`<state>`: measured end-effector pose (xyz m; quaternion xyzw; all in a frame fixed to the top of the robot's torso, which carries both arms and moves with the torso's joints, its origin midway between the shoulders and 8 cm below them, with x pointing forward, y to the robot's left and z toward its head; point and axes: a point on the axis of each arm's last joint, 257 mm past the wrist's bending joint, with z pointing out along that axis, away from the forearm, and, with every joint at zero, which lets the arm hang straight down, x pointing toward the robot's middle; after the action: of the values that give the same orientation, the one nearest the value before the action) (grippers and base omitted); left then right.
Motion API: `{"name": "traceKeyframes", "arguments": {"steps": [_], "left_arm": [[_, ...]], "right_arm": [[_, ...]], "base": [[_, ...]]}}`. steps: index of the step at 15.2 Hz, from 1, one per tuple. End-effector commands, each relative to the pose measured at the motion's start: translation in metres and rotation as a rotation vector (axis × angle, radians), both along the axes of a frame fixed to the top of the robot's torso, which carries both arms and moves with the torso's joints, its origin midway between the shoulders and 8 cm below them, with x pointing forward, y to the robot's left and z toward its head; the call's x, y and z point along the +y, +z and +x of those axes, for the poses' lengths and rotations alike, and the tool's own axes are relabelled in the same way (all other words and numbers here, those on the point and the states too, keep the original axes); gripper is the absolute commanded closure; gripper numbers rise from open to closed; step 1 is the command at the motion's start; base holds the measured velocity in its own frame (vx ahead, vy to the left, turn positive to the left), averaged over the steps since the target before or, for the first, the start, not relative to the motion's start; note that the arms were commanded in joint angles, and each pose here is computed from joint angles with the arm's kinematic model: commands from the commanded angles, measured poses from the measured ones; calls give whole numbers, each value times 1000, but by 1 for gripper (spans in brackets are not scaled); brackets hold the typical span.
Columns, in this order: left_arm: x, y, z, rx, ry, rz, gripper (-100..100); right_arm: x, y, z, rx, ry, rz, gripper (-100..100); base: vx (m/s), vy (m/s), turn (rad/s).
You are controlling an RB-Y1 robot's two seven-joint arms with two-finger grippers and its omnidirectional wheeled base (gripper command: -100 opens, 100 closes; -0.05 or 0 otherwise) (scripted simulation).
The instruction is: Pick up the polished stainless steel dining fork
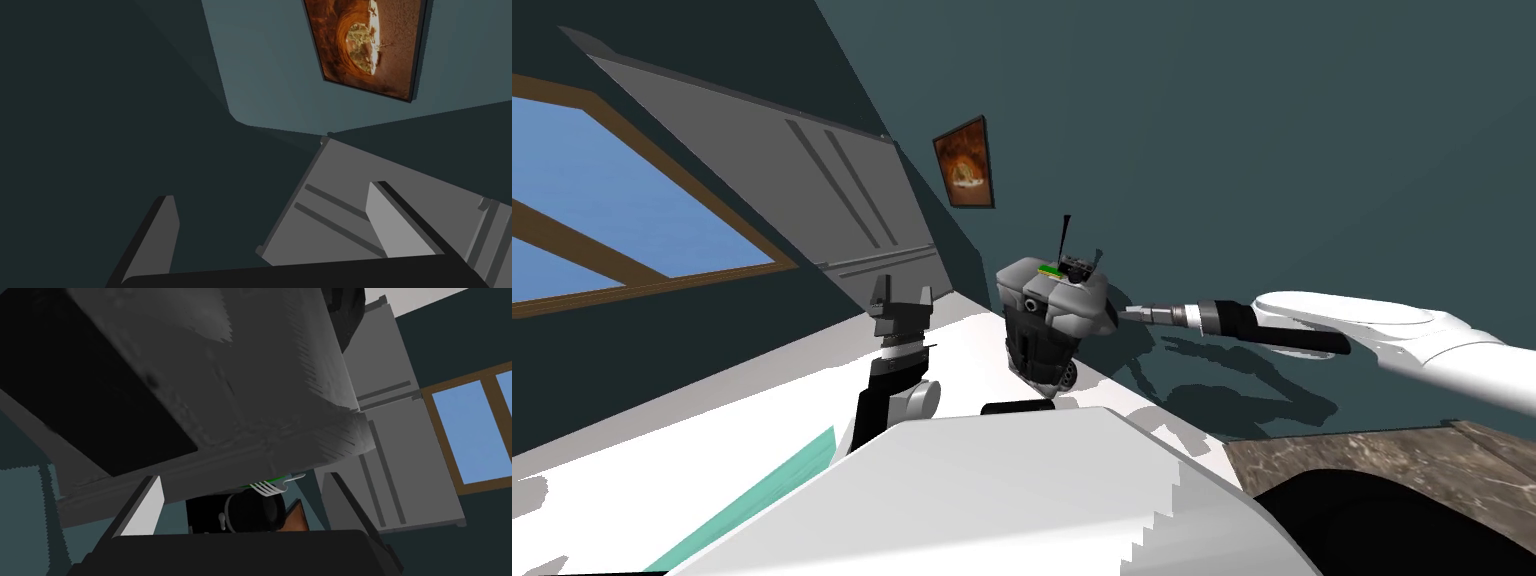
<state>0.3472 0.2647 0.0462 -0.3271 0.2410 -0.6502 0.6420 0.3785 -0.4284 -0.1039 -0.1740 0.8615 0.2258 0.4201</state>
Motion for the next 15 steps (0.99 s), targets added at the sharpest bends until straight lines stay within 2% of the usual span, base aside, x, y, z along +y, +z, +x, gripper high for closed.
{"name": "traceKeyframes", "arguments": {"steps": [1,2,5,6,9,10,15], "left_arm": [[0,0,0,0,0,0,0],[0,0,0,0,0,0,0],[0,0,0,0,0,0,0],[0,0,0,0,0,0,0],[0,0,0,0,0,0,0],[0,0,0,0,0,0,0],[0,0,0,0,0,0,0]], "right_arm": [[2,1,3,8,17,-23,-100],[-8,6,8,18,17,-64,-100],[-1,8,13,29,48,-94,-100],[-10,12,18,37,49,-132,-100],[-3,14,23,47,80,-162,-100],[-11,19,28,53,77,-194,-100],[-3,26,43,75,132,-276,-100]], "base": [[14,17,2],[18,29,1],[18,29,-5],[20,31,-1],[19,31,-5],[15,28,1],[18,30,-3]]}}
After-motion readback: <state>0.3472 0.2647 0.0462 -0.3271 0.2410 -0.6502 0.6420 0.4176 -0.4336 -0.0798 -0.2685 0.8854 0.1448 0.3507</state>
